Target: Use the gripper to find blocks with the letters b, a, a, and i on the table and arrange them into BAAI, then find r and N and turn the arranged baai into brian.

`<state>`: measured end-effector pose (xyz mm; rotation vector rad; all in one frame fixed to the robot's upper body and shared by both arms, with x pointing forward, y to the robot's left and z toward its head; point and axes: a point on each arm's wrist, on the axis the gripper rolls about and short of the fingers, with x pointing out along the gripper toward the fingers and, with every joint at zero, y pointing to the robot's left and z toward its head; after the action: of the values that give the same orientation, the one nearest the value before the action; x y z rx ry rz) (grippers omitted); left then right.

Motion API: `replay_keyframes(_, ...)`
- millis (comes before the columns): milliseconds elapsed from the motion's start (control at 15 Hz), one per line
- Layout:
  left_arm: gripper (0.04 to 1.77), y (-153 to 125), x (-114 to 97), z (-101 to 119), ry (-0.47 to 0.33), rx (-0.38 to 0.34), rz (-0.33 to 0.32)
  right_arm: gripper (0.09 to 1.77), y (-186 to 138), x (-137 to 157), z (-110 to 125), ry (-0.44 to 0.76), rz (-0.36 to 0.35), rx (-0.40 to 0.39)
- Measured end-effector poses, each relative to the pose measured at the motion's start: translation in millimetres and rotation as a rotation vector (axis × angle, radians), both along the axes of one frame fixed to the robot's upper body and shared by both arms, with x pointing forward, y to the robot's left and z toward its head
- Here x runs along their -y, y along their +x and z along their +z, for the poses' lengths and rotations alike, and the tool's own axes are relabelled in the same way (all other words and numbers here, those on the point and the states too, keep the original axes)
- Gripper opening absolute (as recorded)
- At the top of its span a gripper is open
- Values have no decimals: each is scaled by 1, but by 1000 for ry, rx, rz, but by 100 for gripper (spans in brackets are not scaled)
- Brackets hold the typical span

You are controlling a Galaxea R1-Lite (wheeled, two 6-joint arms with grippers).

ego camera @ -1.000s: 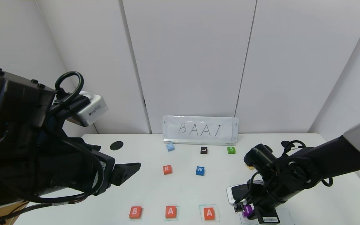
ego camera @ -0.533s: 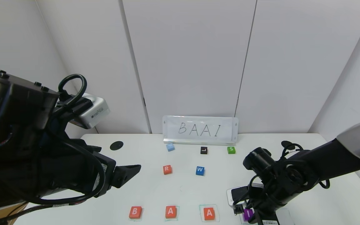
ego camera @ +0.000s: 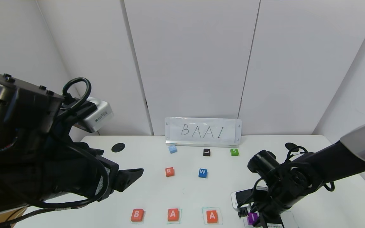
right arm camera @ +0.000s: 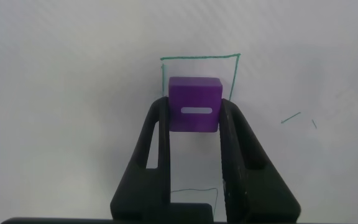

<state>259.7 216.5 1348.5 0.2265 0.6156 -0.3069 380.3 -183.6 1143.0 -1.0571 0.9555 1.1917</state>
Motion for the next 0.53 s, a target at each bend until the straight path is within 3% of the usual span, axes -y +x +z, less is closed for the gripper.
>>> replay_keyframes(533,172,-1,1,0,-1,-1,-8,53,0,-1,0,26,3,-14)
